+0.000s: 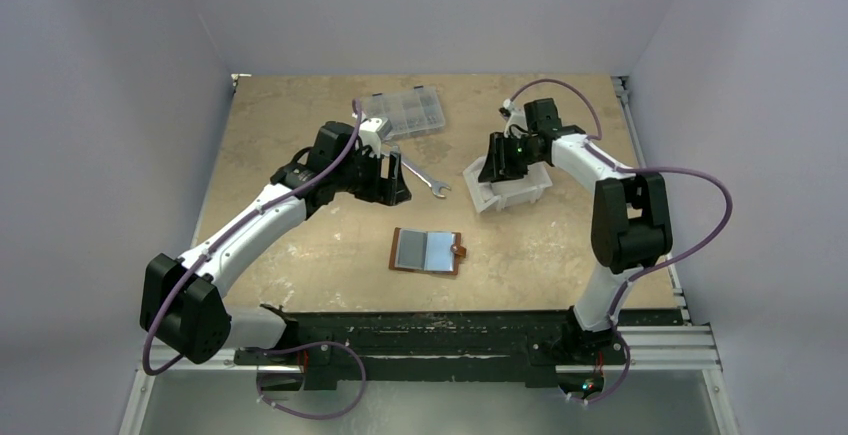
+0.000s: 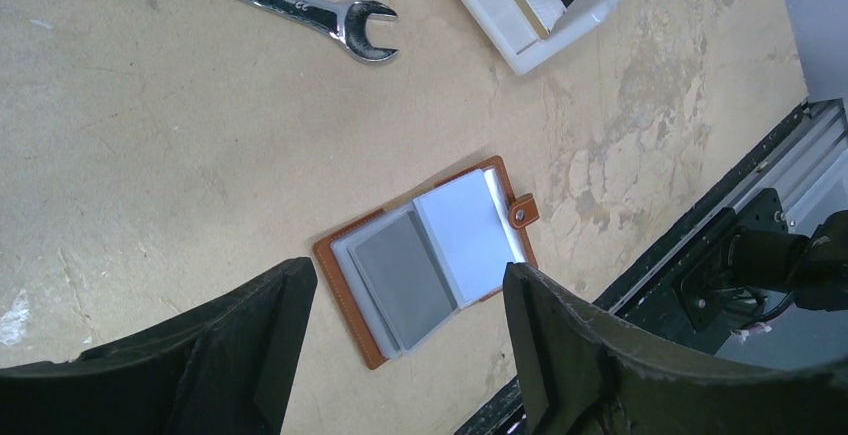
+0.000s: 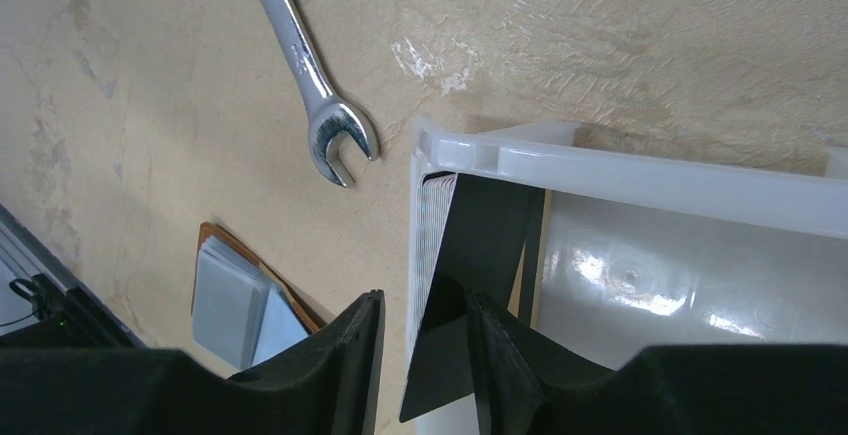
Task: Put the credit cards into the card holder
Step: Pick up the credit card from the storage box.
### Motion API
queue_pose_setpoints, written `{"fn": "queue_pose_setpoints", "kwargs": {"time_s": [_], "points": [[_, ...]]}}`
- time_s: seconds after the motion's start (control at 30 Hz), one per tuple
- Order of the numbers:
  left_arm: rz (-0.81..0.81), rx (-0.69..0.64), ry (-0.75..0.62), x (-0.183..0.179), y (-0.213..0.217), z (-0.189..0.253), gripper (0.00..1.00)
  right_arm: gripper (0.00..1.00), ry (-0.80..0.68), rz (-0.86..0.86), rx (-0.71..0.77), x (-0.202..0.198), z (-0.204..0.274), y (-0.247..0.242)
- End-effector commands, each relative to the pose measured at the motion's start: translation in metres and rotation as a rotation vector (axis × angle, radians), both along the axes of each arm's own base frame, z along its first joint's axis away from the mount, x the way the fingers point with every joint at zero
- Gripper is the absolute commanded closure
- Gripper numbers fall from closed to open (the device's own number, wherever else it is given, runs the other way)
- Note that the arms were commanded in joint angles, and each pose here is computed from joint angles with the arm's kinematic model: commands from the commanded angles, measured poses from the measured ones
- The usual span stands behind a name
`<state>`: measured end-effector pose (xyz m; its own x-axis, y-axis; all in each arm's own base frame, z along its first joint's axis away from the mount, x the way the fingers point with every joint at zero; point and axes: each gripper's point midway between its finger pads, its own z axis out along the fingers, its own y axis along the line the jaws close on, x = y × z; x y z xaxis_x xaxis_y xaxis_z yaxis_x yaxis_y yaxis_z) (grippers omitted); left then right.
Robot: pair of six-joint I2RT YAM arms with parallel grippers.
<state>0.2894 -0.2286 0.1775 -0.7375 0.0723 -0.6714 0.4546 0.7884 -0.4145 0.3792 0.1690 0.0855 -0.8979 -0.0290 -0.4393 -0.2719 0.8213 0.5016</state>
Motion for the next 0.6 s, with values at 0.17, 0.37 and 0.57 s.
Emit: {"fn": "queue_pose_setpoints", "kwargs": {"time_s": [0.17, 0.37, 0.57], "points": [[-0.013, -0.031, -0.029, 0.003, -0.002, 0.006, 0.26, 0.68, -0.063, 0.008, 0.039, 0.005, 0.023, 0.001], [-0.013, -0.034, -0.022, 0.003, -0.002, 0.005, 0.26, 0.82, -0.068, -0.001, 0.022, 0.006, 0.023, -0.003], [-0.008, -0.034, -0.012, 0.003, -0.002, 0.002, 0.26, 0.9, -0.096, -0.039, -0.038, 0.01, 0.027, -0.014]]}}
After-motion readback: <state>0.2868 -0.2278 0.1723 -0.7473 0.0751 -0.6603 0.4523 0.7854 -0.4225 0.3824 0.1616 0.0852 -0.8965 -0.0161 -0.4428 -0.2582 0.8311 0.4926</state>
